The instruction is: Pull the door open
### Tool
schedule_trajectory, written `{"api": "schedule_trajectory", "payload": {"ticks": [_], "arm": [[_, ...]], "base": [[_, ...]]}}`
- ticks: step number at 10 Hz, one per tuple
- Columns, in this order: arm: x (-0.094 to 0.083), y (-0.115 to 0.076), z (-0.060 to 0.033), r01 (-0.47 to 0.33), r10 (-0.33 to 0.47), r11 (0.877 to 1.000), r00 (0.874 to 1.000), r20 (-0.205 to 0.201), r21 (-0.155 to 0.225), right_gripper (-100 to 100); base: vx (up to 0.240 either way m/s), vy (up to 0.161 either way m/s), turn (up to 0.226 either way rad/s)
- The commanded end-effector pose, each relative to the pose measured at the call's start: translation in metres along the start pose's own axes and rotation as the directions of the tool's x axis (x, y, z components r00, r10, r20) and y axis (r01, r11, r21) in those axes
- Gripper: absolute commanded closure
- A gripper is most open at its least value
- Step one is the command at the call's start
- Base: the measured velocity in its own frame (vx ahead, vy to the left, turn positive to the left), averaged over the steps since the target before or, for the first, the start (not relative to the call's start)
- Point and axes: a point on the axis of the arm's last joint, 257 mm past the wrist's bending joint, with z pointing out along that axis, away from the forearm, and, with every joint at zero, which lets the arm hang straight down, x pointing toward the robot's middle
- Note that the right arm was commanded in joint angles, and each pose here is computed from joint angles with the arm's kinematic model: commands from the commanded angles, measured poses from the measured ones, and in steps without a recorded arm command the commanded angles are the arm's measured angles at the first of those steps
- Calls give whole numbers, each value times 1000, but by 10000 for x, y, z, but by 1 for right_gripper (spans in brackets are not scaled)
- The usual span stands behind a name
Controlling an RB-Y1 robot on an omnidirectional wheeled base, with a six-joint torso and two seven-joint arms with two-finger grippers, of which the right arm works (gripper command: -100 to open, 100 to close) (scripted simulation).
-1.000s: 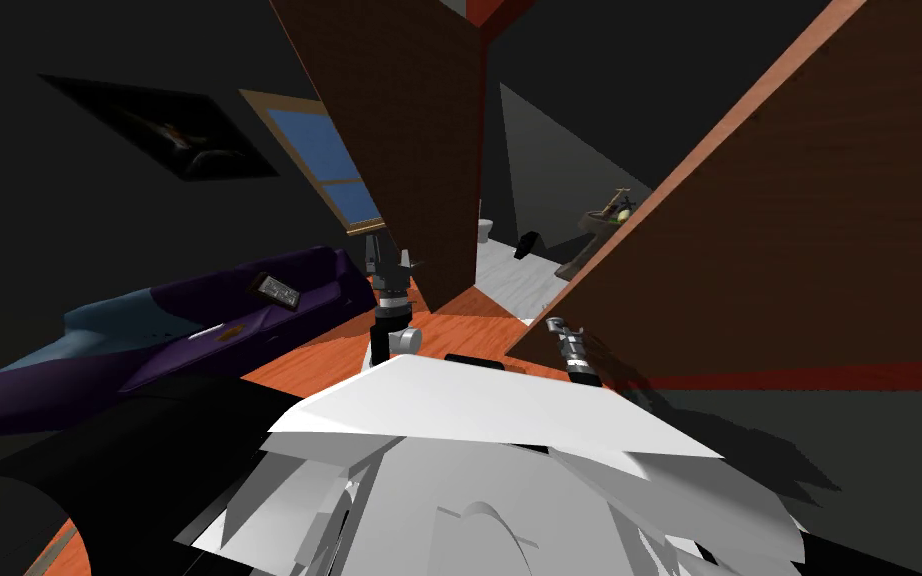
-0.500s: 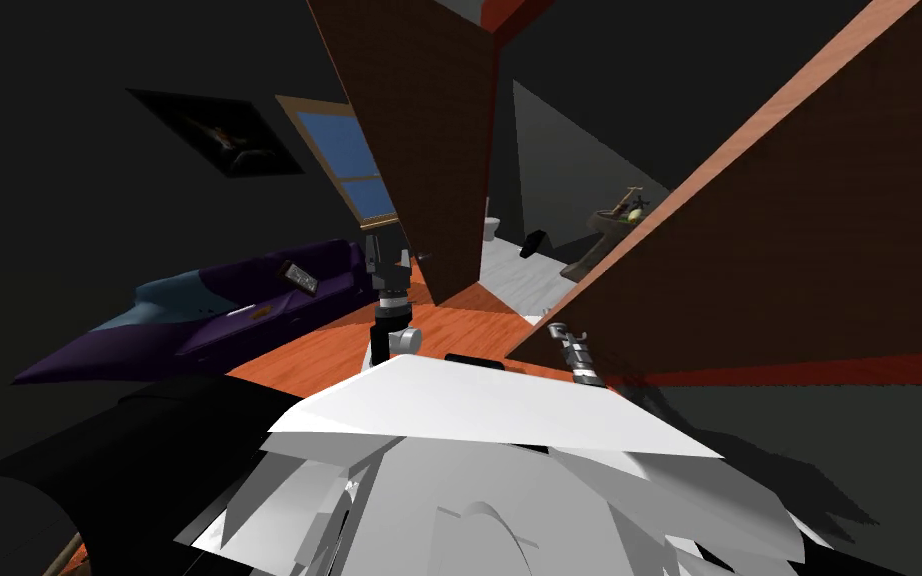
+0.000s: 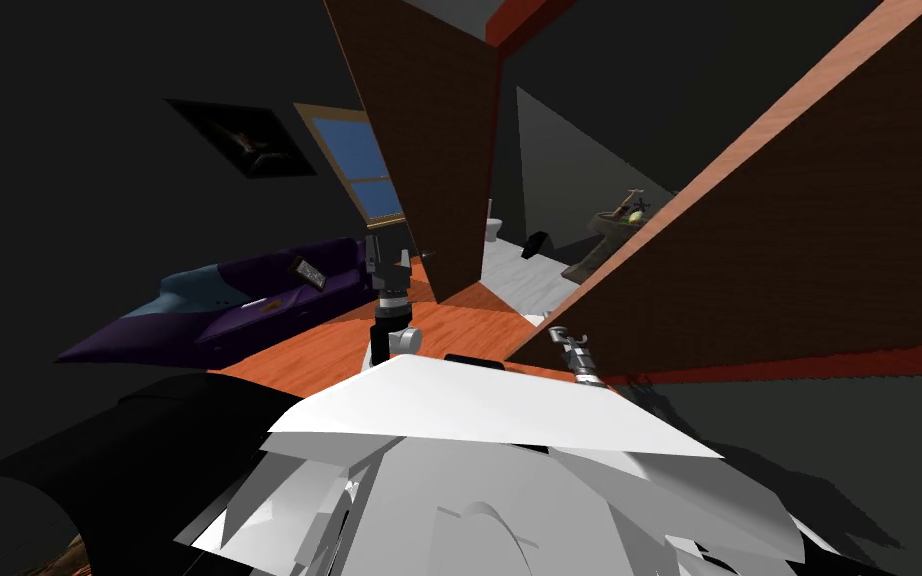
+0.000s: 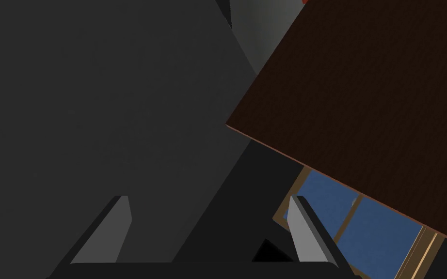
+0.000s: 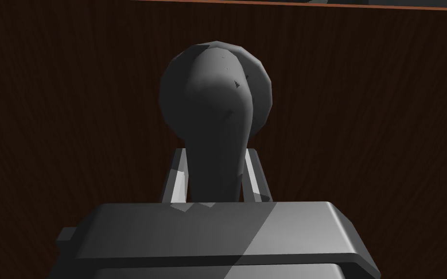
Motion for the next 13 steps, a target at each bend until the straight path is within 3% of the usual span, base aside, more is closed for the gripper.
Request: {"api": "schedule_trajectory", "payload": {"ticks": [1, 5, 7, 8, 10, 12, 13], "arm": [[-1, 0, -76, -1, 1, 1000, 1000, -9, -1, 100], [-29, 17, -267, 1, -1, 1000, 1000, -29, -7, 100], [-29, 17, -267, 1, -1, 1000, 1000, -29, -7, 100], [-41, 27, -354, 1, -1, 1000, 999, -38, -9, 100], [-48, 34, -409, 1, -2, 1000, 999, -44, -11, 100], [16, 25, -290, -3, 3, 1000, 999, -43, -12, 100], [22, 24, -273, -3, 3, 1000, 999, -43, -12, 100]], "base": [[-196, -71, 191], [-219, -74, 184], [-86, -27, 18], [-115, -51, 222], [-176, -67, 167], [-83, -25, 71], [-174, -41, 127]]}}
